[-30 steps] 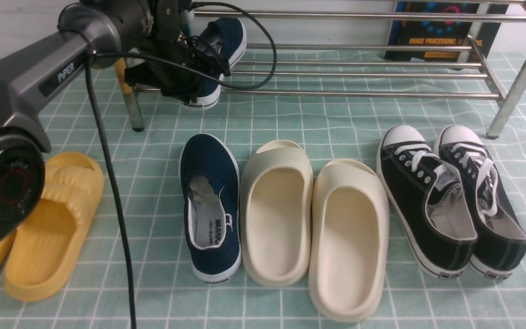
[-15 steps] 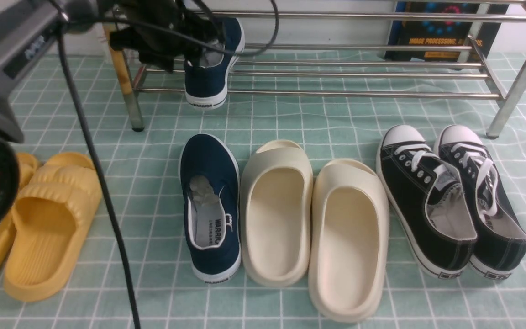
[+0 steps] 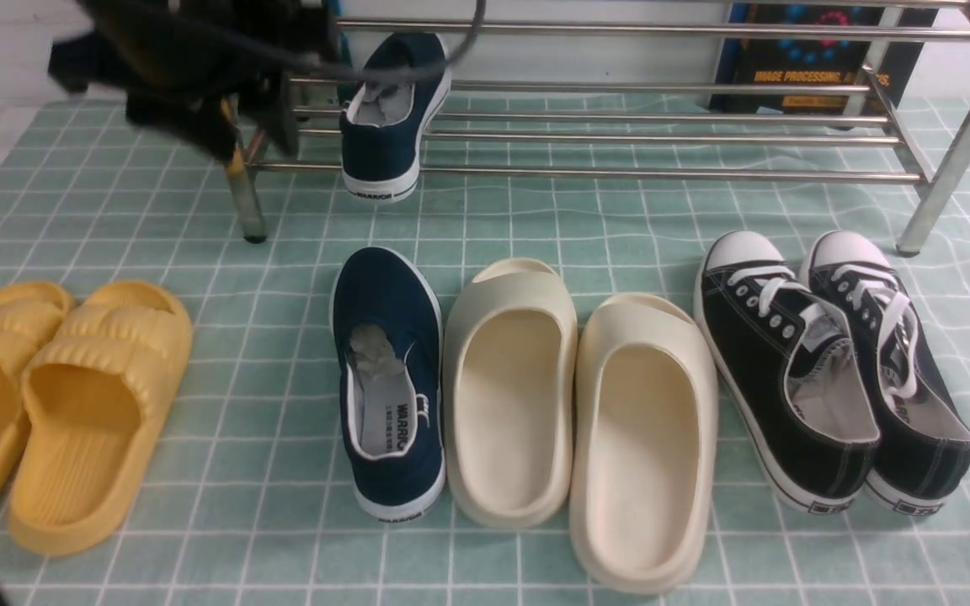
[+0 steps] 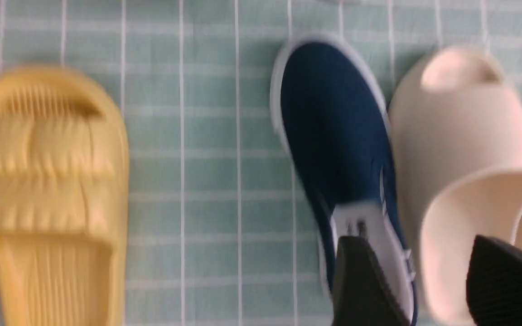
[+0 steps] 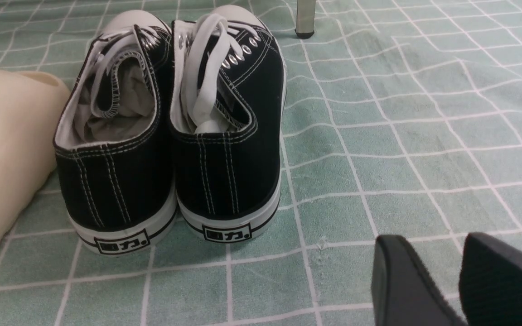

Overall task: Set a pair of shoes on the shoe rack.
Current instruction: Use the left arm to grab the shoe closest to it, then use the left arm to put a shoe into the shoe rack

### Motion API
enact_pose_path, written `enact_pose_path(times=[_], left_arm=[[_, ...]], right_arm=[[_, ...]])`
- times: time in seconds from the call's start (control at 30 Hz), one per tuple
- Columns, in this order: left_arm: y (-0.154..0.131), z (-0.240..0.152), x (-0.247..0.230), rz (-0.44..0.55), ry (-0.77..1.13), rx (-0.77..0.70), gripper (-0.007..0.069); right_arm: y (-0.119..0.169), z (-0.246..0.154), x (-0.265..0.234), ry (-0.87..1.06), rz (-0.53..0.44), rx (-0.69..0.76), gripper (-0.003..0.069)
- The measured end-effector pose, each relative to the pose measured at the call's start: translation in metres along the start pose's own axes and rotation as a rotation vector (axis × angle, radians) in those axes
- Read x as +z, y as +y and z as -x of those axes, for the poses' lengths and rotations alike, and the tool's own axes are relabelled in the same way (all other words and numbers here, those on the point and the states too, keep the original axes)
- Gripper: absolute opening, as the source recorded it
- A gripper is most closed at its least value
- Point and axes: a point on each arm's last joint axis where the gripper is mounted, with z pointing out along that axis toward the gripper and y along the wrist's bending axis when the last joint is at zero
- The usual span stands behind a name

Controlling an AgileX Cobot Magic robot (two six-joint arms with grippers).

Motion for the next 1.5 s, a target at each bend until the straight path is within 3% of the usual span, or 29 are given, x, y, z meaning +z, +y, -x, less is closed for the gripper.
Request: enact_pose_path(times=[0.17,0.33,0.47,0.67,0.83,0.93,1.17,1.33,1.5], left_arm=[[0.011,-0.047,0.041,-0.003,0.092,-0.061,0.0344],[-0.013,-0.090,0.084,-0.032,0.125,-0.019,0.0344],[-0.029,-0.094,0.101,-0.030,0.090,-0.010,0.0344],[-0.024,-0.090,0.127,0.069,0.079,-0.070,0.0344],[-0.024,-0.089,0.143,0.082,0.078,-0.089,0.0337],[-0.025,-0.089,0.149,0.078,0.082,-0.097,0.0298],[-0.025,-0.087,0.149,0.090,0.088,-0.072,0.0008],[-0.033,-0.075,0.120,0.094,0.088,0.003,0.0004],[-0.053,-0.047,0.065,0.016,0.016,0.078,0.0004]], right_arm=[[0.000,0.000,0.000,0.000,0.000,0.000,0.0239],[0.000,0.000,0.000,0.000,0.000,0.000,0.0239],[0.000,0.000,0.000,0.000,0.000,0.000,0.0239],[0.000,0.000,0.000,0.000,0.000,0.000,0.0239],[0.000,0.000,0.000,0.000,0.000,0.000,0.0239],[0.000,0.000,0.000,0.000,0.000,0.000,0.0239],[0.000,0.000,0.000,0.000,0.000,0.000,0.0239],[0.000,0.000,0.000,0.000,0.000,0.000,0.0239],[0.000,0.000,0.000,0.000,0.000,0.000,0.0239]])
